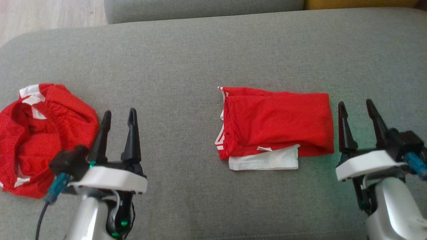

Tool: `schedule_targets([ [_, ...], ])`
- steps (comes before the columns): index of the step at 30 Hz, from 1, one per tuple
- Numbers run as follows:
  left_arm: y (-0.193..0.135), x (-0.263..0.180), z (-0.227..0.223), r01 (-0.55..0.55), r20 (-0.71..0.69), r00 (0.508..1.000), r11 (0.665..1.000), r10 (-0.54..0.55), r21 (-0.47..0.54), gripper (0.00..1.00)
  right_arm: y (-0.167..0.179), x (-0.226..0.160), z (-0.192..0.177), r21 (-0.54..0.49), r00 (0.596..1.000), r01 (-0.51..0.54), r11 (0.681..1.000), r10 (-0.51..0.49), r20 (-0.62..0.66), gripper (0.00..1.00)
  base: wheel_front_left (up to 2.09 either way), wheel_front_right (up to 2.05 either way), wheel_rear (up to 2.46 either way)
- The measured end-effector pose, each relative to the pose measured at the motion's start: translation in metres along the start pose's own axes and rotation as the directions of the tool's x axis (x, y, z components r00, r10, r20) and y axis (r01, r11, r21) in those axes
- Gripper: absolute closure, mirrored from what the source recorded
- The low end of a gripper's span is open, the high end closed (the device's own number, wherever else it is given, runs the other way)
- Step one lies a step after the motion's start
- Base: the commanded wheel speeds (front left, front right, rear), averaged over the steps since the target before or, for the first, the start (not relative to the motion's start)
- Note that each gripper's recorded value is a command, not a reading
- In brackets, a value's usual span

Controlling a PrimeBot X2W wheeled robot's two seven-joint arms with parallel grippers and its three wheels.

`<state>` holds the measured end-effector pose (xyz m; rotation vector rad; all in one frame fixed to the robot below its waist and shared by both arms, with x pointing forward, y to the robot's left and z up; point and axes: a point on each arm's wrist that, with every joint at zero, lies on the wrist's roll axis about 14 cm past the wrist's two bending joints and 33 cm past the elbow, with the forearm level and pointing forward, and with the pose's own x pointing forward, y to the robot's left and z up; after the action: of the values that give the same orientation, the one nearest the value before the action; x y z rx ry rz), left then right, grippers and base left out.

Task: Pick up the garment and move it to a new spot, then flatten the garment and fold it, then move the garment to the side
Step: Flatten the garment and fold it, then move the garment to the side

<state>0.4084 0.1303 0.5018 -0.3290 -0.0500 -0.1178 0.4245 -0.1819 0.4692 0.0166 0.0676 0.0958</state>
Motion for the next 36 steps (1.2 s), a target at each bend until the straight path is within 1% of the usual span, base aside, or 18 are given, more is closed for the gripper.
schedule_targets([
  [5,0.003,-0.008,-0.008,-0.016,-0.025,1.0,1.0,0.016,0.003,0.0,-0.004,-0.006,-0.002,0.019,1.0,0.029,0.999,-0.03,0.008,0.0,0.0,0.0,0.0],
  [12,0.003,-0.008,-0.006,-0.023,-0.019,1.0,1.0,0.023,-0.001,0.0,0.0,-0.004,-0.002,0.019,1.0,0.026,0.999,-0.027,0.014,0.0,0.0,0.0,0.0],
  [16,0.005,-0.008,-0.011,-0.027,-0.034,0.999,1.0,0.027,-0.002,0.0,-0.002,-0.002,-0.01,0.026,0.999,0.034,0.999,-0.034,-0.008,0.0,0.0,0.0,0.0],
  [20,0.006,-0.006,-0.016,-0.031,-0.047,0.998,1.0,0.031,-0.003,0.0,-0.005,-0.002,-0.037,0.073,0.993,0.064,0.995,-0.056,-0.104,0.0,0.0,0.0,0.0],
  [24,0.009,-0.001,-0.019,-0.035,-0.052,0.998,0.999,0.035,-0.002,0.0,-0.001,0.001,-0.063,0.108,0.98,0.077,0.991,-0.055,-0.191,0.0,0.0,0.0,0.0],
  [27,0.012,0.0,-0.02,-0.041,-0.054,0.998,0.999,0.04,0.0,0.0,0.0,0.004,-0.072,0.118,0.974,0.08,0.99,-0.052,-0.221,0.0,0.0,0.0,0.0],
  [29,0.014,0.001,-0.021,-0.047,-0.056,0.997,0.999,0.047,0.002,0.0,0.003,0.008,-0.078,0.154,0.969,0.086,0.984,-0.048,-0.241,0.0,0.0,0.0,0.0],
  [35,0.021,0.002,-0.025,-0.066,-0.07,0.995,0.998,0.066,0.006,0.0,0.019,0.012,-0.103,0.206,0.943,0.076,0.976,-0.004,-0.332,0.0,0.0,0.0,0.0],
  [36,0.022,0.003,-0.025,-0.066,-0.068,0.995,0.998,0.067,0.007,0.0,0.019,0.013,-0.106,0.229,0.94,0.088,0.969,-0.005,-0.341,0.07,0.0,0.0,0.0],
])
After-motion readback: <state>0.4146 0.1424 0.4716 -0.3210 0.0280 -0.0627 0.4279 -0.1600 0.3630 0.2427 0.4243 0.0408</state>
